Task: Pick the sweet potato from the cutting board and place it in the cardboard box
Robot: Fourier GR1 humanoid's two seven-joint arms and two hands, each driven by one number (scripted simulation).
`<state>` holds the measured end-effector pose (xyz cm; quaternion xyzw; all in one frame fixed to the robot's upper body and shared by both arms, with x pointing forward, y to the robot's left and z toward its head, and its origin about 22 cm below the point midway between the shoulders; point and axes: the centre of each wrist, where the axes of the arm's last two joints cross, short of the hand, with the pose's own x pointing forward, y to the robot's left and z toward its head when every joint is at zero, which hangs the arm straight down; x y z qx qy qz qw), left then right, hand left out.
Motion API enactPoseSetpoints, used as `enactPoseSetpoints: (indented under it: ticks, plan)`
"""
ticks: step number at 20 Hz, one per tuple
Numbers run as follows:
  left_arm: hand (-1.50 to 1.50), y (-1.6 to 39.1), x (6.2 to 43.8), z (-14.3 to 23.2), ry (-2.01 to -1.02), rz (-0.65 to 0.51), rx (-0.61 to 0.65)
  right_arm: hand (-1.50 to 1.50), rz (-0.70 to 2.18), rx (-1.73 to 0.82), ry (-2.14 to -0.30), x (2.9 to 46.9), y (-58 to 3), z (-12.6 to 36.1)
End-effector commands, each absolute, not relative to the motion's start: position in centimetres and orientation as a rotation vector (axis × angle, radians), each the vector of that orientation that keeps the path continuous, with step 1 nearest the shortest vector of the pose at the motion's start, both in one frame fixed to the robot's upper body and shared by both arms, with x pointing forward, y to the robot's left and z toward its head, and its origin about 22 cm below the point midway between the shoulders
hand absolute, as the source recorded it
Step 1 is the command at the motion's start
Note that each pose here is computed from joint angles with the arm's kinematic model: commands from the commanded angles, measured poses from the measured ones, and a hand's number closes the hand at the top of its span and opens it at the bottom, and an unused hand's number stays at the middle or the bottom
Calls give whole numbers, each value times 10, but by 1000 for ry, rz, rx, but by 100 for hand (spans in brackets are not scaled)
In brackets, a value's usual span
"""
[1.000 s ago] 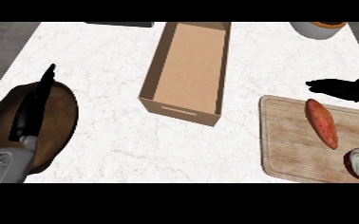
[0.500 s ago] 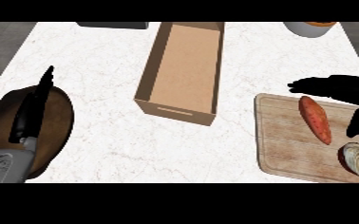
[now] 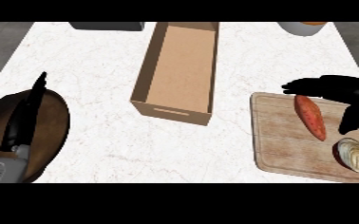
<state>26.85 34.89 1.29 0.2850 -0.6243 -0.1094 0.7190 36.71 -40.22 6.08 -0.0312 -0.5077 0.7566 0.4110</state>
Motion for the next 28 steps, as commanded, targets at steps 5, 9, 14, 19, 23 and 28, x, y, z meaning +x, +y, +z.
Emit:
enactPoseSetpoints:
  ticks: [5,9,14,19,23,28]
  plan:
    - [0,354,270,15,-1387,-216,645,-150,1903,256,-1363,371,-400,66]
    - [0,356,271,27,-1379,-223,632,-150,1897,273,-1385,363,-395,50]
    - [0,354,264,22,-1384,-234,641,-150,1978,198,-1285,368,-394,63]
    - [0,349,256,13,-1372,-230,638,-150,1971,129,-1219,362,-385,24]
    - [0,345,260,19,-1387,-221,635,-150,1974,121,-1221,364,-392,29]
    - [0,346,276,24,-1371,-213,649,150,1926,-12,-1472,364,-366,12]
